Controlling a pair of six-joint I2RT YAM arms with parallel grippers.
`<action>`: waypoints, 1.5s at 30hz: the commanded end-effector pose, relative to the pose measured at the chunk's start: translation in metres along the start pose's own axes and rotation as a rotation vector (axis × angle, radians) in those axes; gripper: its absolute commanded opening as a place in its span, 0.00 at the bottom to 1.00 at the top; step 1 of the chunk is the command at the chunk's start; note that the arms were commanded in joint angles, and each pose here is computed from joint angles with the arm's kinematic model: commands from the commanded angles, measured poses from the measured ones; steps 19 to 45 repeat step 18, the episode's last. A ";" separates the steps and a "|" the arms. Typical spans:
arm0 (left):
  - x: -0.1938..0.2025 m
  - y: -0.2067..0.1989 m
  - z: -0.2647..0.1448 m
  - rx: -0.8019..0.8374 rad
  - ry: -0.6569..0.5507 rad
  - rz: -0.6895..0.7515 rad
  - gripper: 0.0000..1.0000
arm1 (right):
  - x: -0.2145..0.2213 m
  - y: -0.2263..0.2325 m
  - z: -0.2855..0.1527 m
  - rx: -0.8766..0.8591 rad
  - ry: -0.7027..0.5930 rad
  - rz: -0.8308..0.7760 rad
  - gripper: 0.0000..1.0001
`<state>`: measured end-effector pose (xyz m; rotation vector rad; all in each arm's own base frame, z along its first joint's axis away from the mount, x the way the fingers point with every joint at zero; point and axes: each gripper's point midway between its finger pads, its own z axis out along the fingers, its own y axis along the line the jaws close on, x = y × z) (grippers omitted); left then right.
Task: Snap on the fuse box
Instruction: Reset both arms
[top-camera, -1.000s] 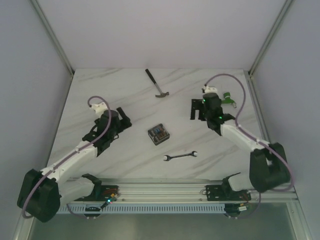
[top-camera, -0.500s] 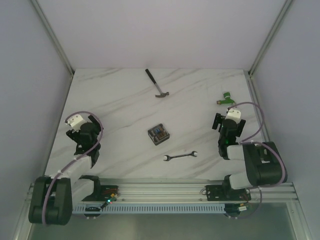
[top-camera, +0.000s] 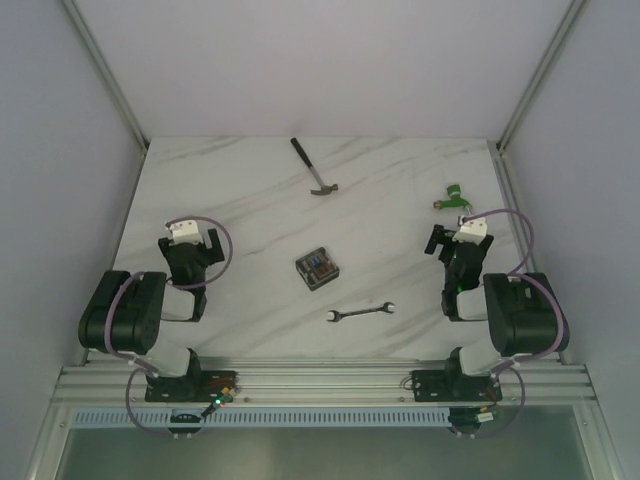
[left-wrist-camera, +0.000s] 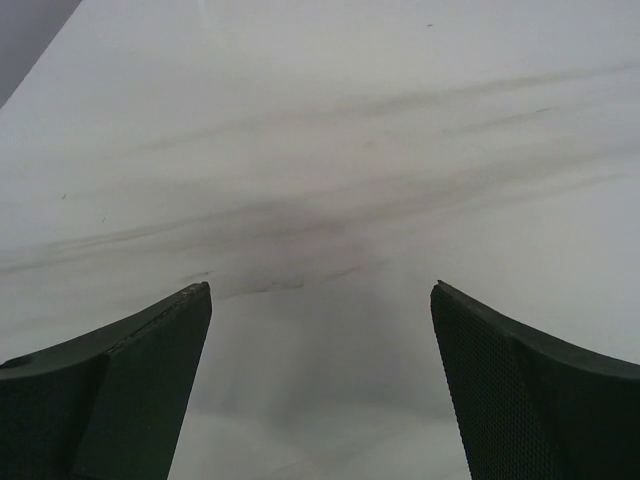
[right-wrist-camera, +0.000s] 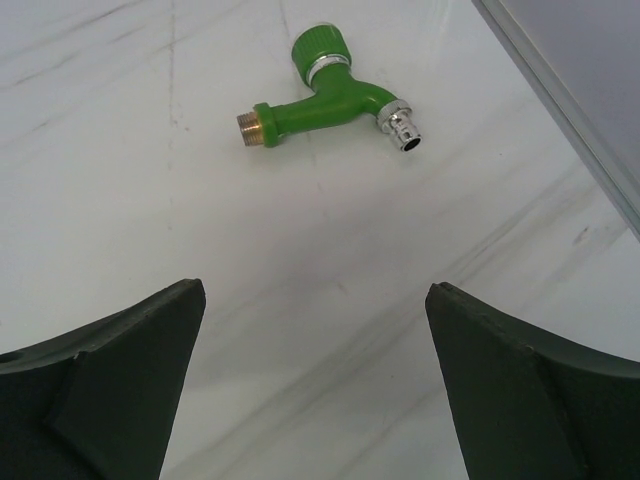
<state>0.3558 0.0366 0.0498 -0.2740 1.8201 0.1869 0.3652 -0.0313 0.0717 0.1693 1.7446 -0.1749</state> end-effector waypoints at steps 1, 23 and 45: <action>-0.034 -0.025 0.004 0.142 -0.133 0.054 1.00 | -0.023 0.003 0.005 -0.019 -0.083 0.009 1.00; -0.035 -0.026 0.004 0.139 -0.137 0.056 1.00 | -0.022 0.004 0.006 -0.021 -0.081 0.008 1.00; -0.035 -0.026 0.004 0.139 -0.137 0.056 1.00 | -0.022 0.004 0.006 -0.021 -0.081 0.008 1.00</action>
